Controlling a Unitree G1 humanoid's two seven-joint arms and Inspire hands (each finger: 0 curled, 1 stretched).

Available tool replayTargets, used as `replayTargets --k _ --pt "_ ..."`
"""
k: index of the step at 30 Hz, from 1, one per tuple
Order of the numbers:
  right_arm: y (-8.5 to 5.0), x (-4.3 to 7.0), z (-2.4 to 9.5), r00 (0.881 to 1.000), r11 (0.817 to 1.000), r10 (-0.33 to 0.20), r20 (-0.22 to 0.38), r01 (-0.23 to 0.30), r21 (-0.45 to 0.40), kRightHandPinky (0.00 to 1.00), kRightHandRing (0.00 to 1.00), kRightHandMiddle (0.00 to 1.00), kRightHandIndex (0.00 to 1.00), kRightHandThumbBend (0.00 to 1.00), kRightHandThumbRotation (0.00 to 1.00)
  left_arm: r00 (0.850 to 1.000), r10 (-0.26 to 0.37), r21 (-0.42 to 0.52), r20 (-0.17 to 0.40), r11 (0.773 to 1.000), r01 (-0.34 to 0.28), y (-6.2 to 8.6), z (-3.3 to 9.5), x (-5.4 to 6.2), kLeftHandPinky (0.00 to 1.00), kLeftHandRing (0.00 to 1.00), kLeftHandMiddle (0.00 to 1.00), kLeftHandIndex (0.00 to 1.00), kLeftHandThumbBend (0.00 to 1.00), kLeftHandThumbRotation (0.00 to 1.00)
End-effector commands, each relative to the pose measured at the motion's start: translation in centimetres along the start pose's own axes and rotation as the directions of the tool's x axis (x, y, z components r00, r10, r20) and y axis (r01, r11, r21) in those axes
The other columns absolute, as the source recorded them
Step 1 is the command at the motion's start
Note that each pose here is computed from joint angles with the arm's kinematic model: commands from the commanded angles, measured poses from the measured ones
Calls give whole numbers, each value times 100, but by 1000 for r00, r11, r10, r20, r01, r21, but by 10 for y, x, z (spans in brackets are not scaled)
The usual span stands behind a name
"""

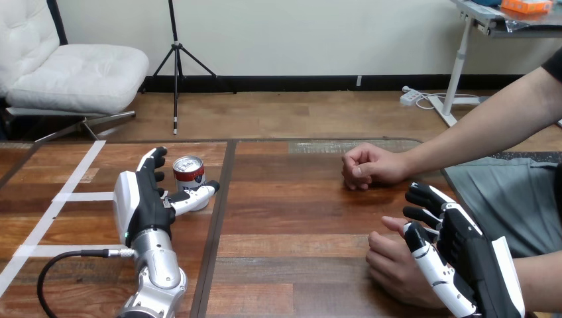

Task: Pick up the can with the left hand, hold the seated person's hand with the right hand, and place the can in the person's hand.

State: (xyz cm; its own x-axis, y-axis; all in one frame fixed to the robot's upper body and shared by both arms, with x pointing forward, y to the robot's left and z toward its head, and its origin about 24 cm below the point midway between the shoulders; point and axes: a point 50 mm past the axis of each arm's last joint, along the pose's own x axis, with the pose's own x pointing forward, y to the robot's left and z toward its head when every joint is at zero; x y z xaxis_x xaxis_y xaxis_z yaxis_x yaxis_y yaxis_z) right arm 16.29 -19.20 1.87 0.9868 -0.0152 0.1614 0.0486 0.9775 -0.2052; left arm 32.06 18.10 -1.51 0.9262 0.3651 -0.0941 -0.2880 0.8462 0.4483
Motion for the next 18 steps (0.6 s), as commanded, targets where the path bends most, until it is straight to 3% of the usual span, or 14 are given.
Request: replayTargets --k 1,18 --pt "0 10 16 996 1000 -6 91 6 -1 71 80 84 83 54 63 997 12 -35 80 999 -9 1 27 12 72 80 84 82 79 8" --pt "0 8 16 995 1000 -13 95 11 18 71 80 84 82 55 62 997 -3 -48 73 999 6 -2 30 13 71 80 83 82 78 4"
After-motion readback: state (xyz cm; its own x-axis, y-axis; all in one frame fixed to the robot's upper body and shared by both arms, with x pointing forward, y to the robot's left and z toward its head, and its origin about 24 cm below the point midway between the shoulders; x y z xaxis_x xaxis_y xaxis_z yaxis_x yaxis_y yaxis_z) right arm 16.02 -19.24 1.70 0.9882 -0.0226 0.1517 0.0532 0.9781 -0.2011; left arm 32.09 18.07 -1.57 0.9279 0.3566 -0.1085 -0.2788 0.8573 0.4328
